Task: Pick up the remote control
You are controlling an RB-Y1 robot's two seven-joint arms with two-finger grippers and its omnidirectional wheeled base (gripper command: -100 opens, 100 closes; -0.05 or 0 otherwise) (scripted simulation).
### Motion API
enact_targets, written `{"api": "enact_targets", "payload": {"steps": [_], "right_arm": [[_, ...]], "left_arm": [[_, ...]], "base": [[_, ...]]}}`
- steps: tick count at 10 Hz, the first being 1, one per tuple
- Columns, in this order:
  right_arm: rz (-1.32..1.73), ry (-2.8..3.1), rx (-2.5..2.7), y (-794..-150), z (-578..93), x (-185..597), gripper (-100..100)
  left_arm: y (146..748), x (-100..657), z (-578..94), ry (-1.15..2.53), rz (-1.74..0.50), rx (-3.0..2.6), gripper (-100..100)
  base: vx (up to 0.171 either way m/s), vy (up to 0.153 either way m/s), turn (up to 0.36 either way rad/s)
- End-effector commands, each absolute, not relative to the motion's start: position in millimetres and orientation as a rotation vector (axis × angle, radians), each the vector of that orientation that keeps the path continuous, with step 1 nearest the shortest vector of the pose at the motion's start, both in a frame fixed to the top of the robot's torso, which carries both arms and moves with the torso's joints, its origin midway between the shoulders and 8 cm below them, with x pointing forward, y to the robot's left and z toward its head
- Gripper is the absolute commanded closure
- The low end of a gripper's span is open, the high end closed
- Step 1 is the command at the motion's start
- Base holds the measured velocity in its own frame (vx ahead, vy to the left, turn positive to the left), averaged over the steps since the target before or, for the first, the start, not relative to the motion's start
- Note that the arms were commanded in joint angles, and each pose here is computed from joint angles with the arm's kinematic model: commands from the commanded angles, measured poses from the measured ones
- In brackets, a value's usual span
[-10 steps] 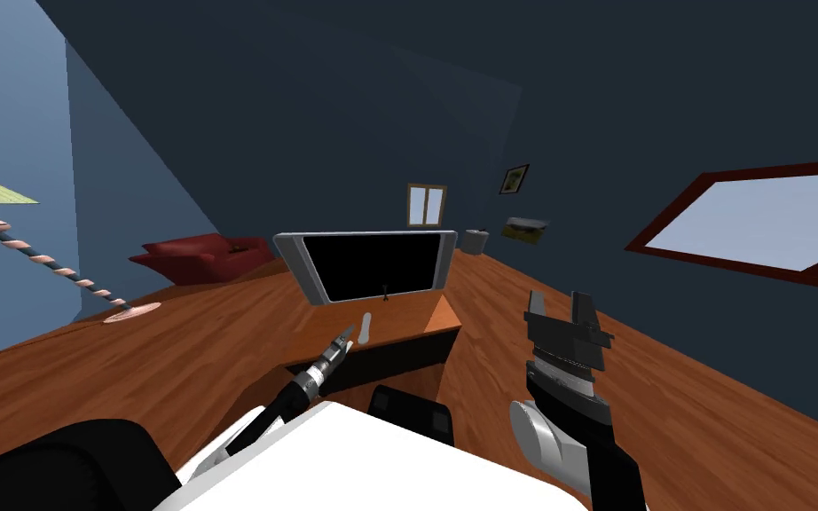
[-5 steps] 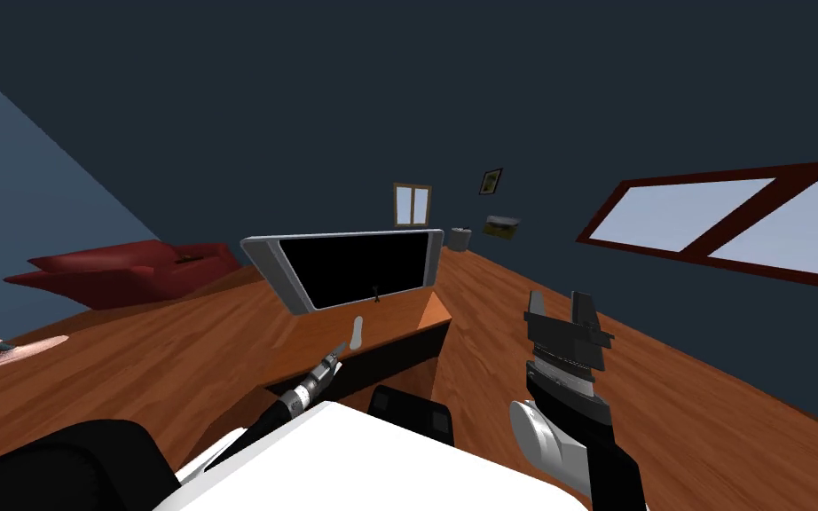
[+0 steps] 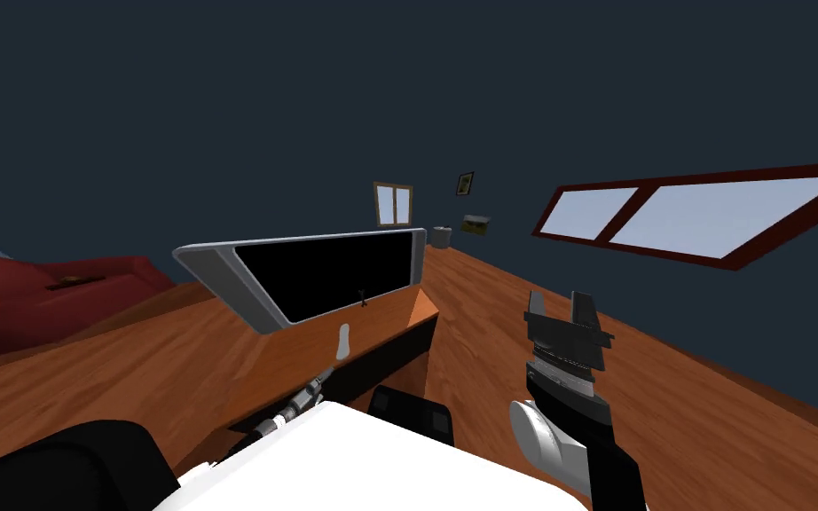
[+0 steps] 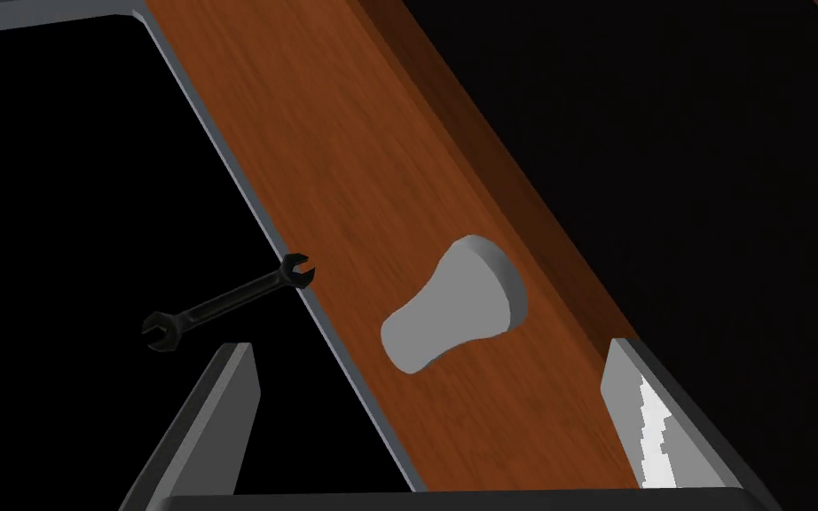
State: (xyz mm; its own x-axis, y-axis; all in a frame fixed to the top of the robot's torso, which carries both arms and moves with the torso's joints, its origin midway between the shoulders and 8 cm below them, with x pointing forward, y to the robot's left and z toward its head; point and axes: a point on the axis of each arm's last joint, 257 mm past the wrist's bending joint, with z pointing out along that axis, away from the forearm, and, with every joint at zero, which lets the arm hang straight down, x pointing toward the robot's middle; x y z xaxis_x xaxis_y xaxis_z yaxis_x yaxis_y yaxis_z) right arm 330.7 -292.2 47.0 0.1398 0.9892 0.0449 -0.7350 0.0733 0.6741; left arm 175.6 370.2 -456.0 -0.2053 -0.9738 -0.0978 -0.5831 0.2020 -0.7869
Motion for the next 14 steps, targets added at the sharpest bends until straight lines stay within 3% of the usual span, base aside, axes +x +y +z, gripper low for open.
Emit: {"api": "enact_targets", "payload": {"steps": [1,14], "right_arm": [[1.376,0.494,0.64,-292.2,47.0,330.7,0],[1.376,0.494,0.64,-292.3,47.0,330.6,0]], "left_arm": [[383.4,130.6,-479.4,1.947,-0.749,-1.528,-100],[478.8,-47.3,-538.1,2.171,-0.3,-1.765,-100]], "base": [[0.007,0.013,-0.456],[0.032,0.005,-0.271]]}}
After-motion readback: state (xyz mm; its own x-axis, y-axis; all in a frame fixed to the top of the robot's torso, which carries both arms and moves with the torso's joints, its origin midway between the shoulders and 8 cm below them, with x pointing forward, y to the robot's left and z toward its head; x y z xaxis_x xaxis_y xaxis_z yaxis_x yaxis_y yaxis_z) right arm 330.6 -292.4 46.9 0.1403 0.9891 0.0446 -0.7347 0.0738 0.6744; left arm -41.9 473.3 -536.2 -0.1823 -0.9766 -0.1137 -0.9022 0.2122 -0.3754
